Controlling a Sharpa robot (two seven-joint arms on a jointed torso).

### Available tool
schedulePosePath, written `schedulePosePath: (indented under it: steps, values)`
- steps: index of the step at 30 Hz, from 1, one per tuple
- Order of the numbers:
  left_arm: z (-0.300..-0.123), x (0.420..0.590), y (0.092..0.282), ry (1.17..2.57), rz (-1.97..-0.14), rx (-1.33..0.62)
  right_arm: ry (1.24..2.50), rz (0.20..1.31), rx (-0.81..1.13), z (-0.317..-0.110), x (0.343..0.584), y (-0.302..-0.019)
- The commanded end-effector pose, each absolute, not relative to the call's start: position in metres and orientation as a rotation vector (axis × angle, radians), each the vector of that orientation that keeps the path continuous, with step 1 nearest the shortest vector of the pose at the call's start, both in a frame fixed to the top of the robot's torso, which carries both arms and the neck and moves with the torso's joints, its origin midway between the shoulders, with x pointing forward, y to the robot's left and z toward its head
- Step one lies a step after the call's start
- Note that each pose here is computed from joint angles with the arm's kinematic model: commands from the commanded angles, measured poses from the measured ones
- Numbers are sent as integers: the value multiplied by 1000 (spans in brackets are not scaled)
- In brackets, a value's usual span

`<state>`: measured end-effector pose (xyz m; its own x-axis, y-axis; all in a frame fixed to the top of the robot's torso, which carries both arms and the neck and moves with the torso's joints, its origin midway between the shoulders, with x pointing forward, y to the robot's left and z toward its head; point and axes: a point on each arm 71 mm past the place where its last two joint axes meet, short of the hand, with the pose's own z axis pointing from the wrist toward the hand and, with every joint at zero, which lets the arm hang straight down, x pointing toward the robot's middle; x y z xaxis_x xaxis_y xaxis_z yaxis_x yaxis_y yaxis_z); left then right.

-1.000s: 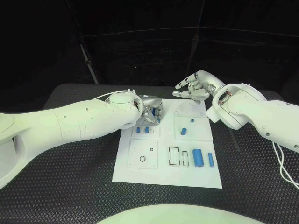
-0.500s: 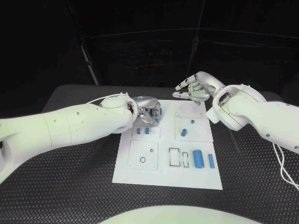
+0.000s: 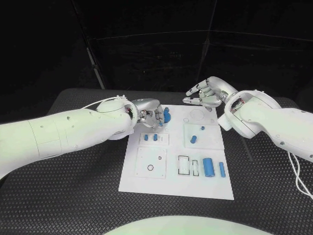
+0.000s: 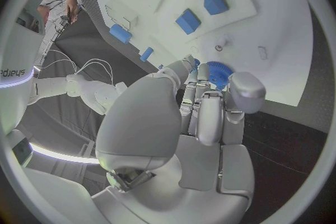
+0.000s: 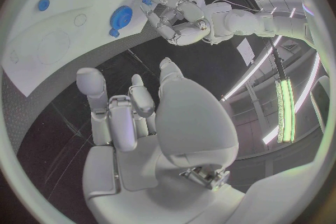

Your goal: Assemble the parts on the task board

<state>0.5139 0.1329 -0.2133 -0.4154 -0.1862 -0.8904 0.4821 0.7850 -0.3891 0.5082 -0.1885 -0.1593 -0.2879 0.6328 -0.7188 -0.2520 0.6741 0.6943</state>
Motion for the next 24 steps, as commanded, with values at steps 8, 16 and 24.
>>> schedulePosePath:
  steps: [8,16,24]
  values:
    - [-214,514,153,1897,-718,164,1651,896,311,-159,509,-189]
    - [-215,514,159,1910,-704,157,1652,894,312,-160,509,-190]
    - [-218,516,163,1942,-683,145,1653,894,313,-160,509,-190]
